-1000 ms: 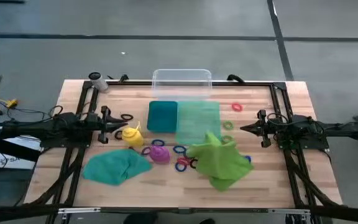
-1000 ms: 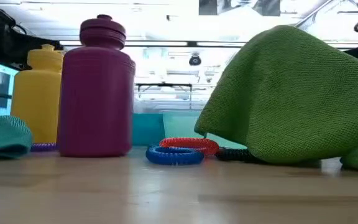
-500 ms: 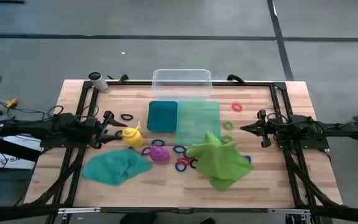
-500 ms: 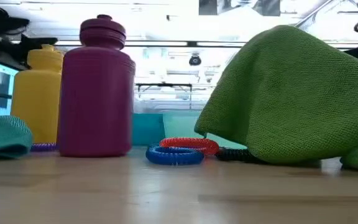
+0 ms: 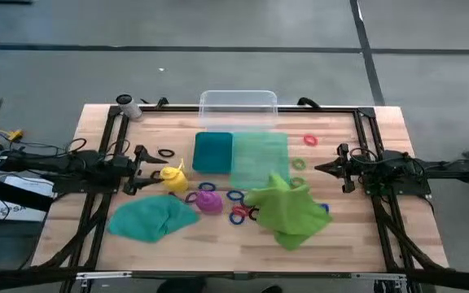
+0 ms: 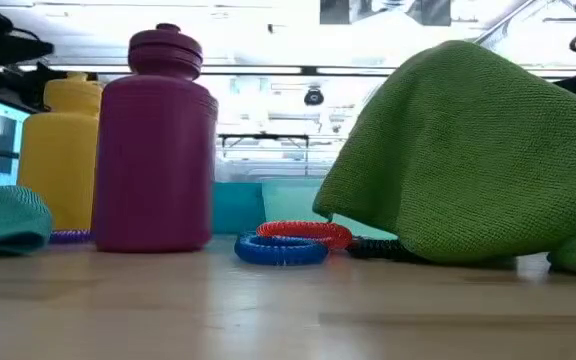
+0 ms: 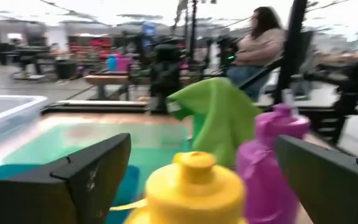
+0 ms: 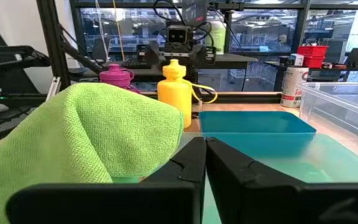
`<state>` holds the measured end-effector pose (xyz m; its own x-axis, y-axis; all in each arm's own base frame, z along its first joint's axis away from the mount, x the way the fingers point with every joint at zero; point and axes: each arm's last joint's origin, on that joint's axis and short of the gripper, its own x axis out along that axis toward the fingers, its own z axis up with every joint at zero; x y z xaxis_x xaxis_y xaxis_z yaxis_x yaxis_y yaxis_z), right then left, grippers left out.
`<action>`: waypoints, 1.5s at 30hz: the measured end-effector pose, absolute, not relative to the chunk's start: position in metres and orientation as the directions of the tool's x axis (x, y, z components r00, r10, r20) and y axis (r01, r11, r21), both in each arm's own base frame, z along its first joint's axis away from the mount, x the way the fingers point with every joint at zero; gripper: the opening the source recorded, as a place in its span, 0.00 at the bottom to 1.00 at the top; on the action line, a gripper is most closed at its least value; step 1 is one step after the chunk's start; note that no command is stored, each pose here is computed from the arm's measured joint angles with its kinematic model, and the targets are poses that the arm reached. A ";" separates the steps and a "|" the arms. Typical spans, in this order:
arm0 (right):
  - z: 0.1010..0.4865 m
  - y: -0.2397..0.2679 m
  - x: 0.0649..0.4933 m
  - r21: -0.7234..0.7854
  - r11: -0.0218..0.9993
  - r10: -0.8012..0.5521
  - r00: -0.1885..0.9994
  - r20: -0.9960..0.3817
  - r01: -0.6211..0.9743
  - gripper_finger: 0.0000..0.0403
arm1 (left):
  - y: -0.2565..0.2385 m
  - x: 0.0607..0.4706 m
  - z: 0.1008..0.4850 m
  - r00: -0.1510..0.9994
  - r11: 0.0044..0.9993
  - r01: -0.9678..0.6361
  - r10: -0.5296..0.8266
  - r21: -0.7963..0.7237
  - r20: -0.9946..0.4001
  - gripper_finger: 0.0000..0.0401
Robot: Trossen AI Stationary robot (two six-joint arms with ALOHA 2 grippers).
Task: Pick & Place Sports Items
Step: Put the yellow tumbler into the transparent bin
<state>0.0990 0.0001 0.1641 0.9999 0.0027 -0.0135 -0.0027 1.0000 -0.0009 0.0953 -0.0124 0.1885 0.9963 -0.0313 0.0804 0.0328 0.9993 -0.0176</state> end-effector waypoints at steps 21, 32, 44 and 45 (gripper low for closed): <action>0.164 0.000 0.099 -0.001 1.000 0.003 1.000 -0.013 -0.003 0.00 | -0.018 0.117 0.175 0.996 1.000 -0.012 0.012 0.005 -0.091 0.78; 0.164 0.000 0.099 -0.001 1.000 0.003 1.000 -0.013 -0.003 0.00 | -0.019 0.120 0.175 0.996 1.000 -0.014 0.013 -0.012 -0.088 0.59; 0.164 0.000 0.099 -0.001 1.000 0.003 1.000 -0.014 -0.003 0.00 | -0.019 0.121 0.182 1.000 0.999 -0.013 0.012 -0.039 -0.015 0.52; 0.164 0.000 0.099 -0.001 1.000 0.003 1.000 -0.014 -0.003 0.00 | -0.019 0.121 0.183 1.000 0.999 -0.013 0.012 -0.043 -0.008 0.52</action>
<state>0.0990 0.0001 0.1642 0.9999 0.0027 -0.0139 -0.0027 1.0000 -0.0009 0.1206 -0.0188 0.1830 0.9999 0.0122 -0.0075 -0.0125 0.9990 -0.0429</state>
